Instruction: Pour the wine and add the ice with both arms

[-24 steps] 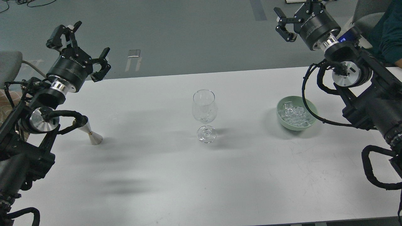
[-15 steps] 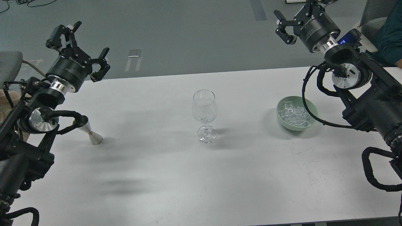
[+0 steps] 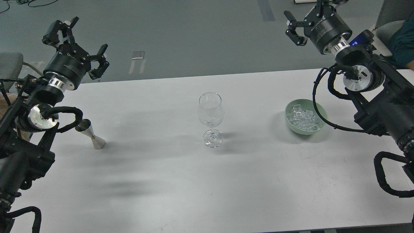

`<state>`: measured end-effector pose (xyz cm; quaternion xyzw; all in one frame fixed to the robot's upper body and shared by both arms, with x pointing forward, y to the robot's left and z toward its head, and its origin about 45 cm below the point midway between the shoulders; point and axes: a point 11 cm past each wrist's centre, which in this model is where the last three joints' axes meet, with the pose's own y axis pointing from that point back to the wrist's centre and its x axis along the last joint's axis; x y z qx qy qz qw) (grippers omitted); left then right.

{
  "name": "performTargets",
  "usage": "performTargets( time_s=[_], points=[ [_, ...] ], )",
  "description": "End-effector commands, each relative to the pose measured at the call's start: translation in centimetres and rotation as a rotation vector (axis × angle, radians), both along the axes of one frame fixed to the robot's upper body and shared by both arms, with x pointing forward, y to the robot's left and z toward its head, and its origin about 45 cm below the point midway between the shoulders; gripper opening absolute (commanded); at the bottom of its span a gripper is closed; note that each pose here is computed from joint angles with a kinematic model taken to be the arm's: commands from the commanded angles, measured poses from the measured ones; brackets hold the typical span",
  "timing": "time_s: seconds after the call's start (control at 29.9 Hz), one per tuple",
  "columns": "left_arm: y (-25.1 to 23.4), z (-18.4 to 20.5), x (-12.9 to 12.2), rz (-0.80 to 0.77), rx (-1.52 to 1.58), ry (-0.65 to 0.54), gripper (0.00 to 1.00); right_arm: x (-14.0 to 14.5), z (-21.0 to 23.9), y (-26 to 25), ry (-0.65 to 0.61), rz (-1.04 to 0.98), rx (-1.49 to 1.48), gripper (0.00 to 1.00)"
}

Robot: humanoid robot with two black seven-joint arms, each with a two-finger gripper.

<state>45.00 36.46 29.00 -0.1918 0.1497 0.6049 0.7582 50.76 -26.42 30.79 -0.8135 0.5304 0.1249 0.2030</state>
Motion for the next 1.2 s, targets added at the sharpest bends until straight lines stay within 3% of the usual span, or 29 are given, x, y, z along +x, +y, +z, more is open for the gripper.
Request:
performTargets(
  time_s=[0.0,1.17],
  points=[
    [0.4,0.2,0.0,0.02,-0.015,-0.002,0.99,0.0,0.0,0.1,-0.001,0.001,0.001,1.0],
    [-1.5,0.4,0.5,-0.005,-0.043,-0.008,0.98,0.0,0.0,-0.9,0.0,-0.015,-0.012,1.0]
  ],
)
